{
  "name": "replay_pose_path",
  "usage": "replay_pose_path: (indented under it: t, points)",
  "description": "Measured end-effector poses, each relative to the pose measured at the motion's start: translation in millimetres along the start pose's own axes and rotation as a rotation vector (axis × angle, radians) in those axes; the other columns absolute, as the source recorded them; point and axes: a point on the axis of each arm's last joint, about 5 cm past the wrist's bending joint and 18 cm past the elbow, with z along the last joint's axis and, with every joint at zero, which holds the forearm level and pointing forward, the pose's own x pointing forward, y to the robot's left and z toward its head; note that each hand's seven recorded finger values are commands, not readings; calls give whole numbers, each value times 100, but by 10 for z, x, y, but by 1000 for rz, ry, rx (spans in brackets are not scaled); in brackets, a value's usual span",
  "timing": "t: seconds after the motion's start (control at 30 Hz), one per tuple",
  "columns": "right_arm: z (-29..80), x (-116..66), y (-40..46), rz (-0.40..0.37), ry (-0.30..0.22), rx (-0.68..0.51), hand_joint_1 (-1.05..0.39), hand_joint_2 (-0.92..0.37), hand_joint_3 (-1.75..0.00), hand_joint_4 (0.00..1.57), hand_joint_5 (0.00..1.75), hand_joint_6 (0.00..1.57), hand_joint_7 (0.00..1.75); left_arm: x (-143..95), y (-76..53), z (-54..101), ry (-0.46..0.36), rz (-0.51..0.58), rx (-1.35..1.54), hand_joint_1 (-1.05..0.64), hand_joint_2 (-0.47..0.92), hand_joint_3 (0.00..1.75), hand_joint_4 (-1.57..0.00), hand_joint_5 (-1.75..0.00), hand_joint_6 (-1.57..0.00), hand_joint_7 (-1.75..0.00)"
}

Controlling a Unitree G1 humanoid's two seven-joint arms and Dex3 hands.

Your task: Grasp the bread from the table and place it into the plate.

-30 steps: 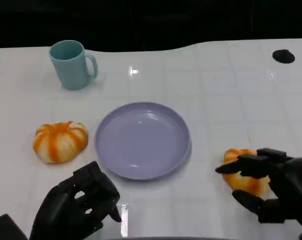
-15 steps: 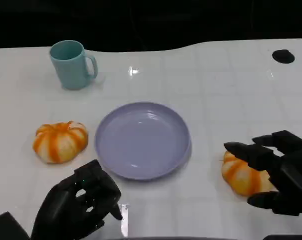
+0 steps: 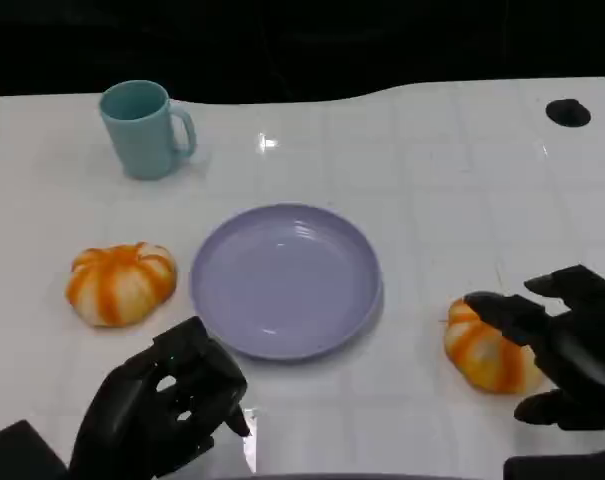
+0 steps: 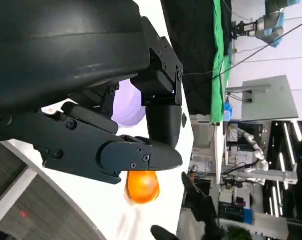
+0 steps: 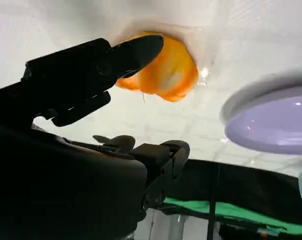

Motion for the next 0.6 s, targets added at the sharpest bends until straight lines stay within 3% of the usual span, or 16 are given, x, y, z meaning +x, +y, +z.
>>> replay_pose_path:
  t: [0.3, 0.6]
  points:
    - [-28, 228, 109, 75, 4, -29, -52, -83, -1, 17, 39, 33, 0, 11, 4, 1, 2, -3, 9, -55, 92, 31, -65, -175, -60, -152]
    - [-23, 461, 299, 165, 21, -78, -57, -89, -1, 29, 24, 37, 1, 7, 8, 1, 6, 0, 4, -56, 92, 31, -65, -175, -60, -151]
